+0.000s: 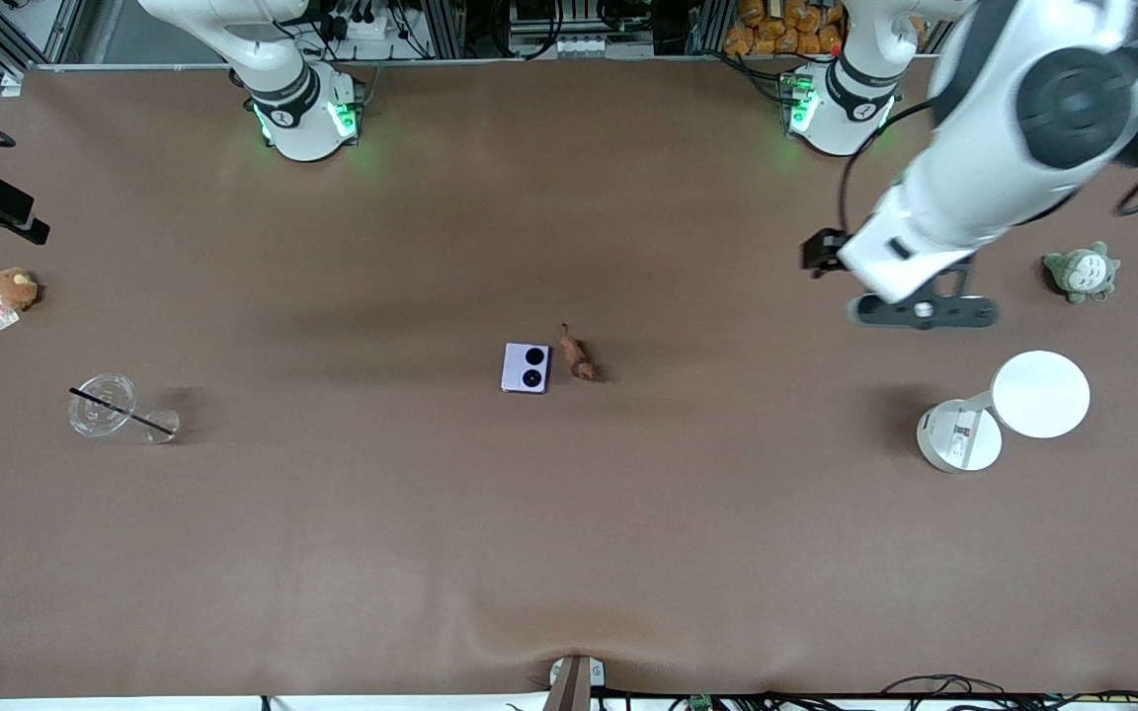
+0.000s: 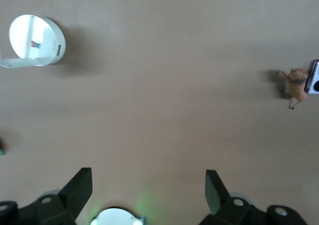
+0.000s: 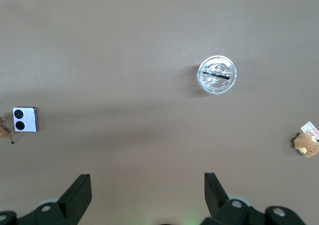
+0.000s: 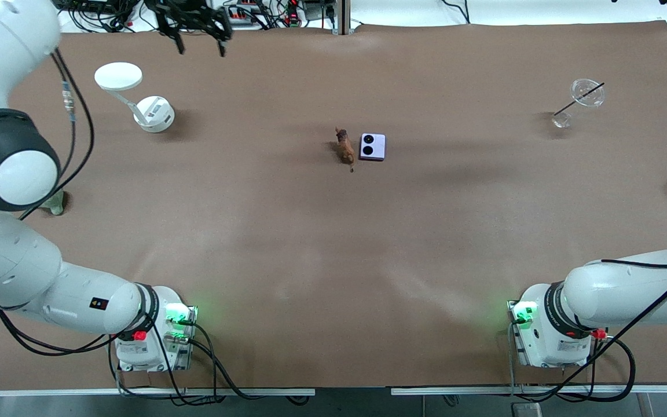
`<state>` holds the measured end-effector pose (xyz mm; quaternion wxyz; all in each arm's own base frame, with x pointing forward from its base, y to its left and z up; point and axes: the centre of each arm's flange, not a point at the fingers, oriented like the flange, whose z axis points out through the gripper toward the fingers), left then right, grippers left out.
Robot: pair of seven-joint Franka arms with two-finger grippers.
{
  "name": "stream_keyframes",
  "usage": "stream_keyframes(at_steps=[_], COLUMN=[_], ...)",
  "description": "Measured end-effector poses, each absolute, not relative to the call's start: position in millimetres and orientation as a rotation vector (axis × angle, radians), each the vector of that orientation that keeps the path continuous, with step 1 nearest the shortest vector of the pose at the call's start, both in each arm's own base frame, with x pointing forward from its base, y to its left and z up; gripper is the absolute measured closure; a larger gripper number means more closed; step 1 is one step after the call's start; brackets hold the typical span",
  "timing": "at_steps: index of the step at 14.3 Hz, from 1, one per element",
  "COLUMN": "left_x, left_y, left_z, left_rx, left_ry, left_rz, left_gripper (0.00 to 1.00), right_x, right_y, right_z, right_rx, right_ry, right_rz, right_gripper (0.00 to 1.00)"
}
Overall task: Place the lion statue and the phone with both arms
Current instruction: 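Reach the left gripper to the brown lion figurine and lower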
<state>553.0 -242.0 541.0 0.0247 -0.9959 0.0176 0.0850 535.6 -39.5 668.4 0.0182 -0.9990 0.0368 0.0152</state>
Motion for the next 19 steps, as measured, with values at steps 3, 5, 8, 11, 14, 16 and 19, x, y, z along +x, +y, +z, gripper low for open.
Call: stream_keyframes(at_steps=[3,5,8,11,14,16,19], left_x=[557,564,566,562,568,570,560], left_y=[-280,-295,-327,-364,-385,-396,-432], left_z=[514,500,481,468,455,447,427], left_rx=[-3.121,-3.154,-3.179,-3.189,-3.204,-3.221,-3.242], left_ry=[-0.013,-0.012,-0.050,-0.072,-0.087,-0.123,-0.213], left_rz=[0.251,0.230,0.186,0.176,0.161,0.132,0.100], left_gripper=[0.00,0.00,0.00,0.00,0.00,0.00,0.00], right_x=[536,536,536,536,536,536,536], right_y=[-39,-39,-39,-39,-39,-39,-39], right_z=[668,668,668,668,668,668,668], right_rx=[-3.103,-3.103,-3.103,-3.103,-3.103,-3.103,-3.103], right_ry=[0.114,0.114,0.114,0.114,0.114,0.114,0.114], right_rz=[0.047,0.047,0.047,0.047,0.047,0.047,0.047], right_gripper=[0.00,0.00,0.00,0.00,0.00,0.00,0.00])
